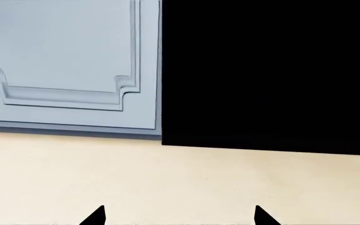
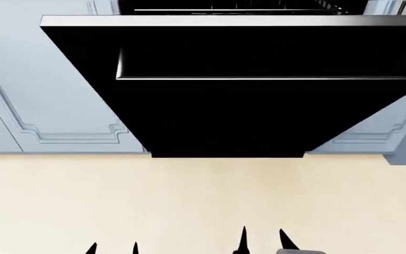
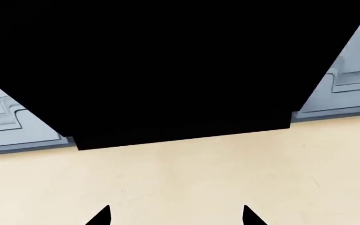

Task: Close the dishwasher door

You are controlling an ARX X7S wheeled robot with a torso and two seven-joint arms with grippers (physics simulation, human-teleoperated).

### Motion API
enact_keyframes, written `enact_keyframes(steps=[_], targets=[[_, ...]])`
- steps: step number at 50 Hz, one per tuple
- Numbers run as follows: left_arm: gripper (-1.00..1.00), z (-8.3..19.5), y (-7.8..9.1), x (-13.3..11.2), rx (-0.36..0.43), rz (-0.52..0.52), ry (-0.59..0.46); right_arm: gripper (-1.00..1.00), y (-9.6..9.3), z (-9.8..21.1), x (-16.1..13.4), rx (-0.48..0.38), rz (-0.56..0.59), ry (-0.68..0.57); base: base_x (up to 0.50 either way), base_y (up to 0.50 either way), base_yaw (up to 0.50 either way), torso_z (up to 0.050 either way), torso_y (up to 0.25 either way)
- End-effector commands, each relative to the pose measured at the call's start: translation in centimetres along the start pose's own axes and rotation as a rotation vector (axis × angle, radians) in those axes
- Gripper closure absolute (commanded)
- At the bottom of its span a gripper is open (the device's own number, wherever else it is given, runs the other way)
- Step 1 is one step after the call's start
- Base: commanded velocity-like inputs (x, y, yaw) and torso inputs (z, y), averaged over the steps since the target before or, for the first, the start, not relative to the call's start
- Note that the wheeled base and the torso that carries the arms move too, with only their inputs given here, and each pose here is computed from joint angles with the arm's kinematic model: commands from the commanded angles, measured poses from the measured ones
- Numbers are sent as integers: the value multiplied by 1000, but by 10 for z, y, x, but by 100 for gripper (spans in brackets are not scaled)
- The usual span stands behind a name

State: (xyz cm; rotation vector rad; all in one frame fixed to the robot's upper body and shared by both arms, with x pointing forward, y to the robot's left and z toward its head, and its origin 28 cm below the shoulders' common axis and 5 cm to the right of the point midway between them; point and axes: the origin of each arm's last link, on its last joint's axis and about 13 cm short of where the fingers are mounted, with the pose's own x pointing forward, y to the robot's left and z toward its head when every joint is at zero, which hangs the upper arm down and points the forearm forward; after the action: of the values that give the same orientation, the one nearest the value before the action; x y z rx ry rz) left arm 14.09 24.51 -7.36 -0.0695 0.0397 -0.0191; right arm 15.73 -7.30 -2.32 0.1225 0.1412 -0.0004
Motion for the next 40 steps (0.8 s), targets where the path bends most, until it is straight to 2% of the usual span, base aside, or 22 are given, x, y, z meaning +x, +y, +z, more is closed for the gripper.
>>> enact_keyframes(steps=[1, 7, 11, 24, 31, 40], targets=[[-100, 0, 0, 0, -1, 0, 0, -100, 0, 0, 0, 2, 3, 1, 0, -500, 0, 0, 0], [-100, 0, 0, 0, -2, -1, 0, -100, 0, 0, 0, -3, 15, -9, 2, -500, 0, 0, 0], [-100, 0, 0, 0, -2, -1, 0, -100, 0, 0, 0, -10, 28, -21, 435, -228, 0, 0, 0], [-100, 0, 0, 0, -1, 0, -1, -100, 0, 0, 0, -12, 17, -14, 500, -7, 0, 0, 0], [-100, 0, 0, 0, -1, 1, -2, -100, 0, 0, 0, -31, 10, -12, 57, 0, 0, 0, 0], [-100, 0, 0, 0, -3, 1, -2, -100, 0, 0, 0, -24, 12, -10, 500, 0, 0, 0, 0]])
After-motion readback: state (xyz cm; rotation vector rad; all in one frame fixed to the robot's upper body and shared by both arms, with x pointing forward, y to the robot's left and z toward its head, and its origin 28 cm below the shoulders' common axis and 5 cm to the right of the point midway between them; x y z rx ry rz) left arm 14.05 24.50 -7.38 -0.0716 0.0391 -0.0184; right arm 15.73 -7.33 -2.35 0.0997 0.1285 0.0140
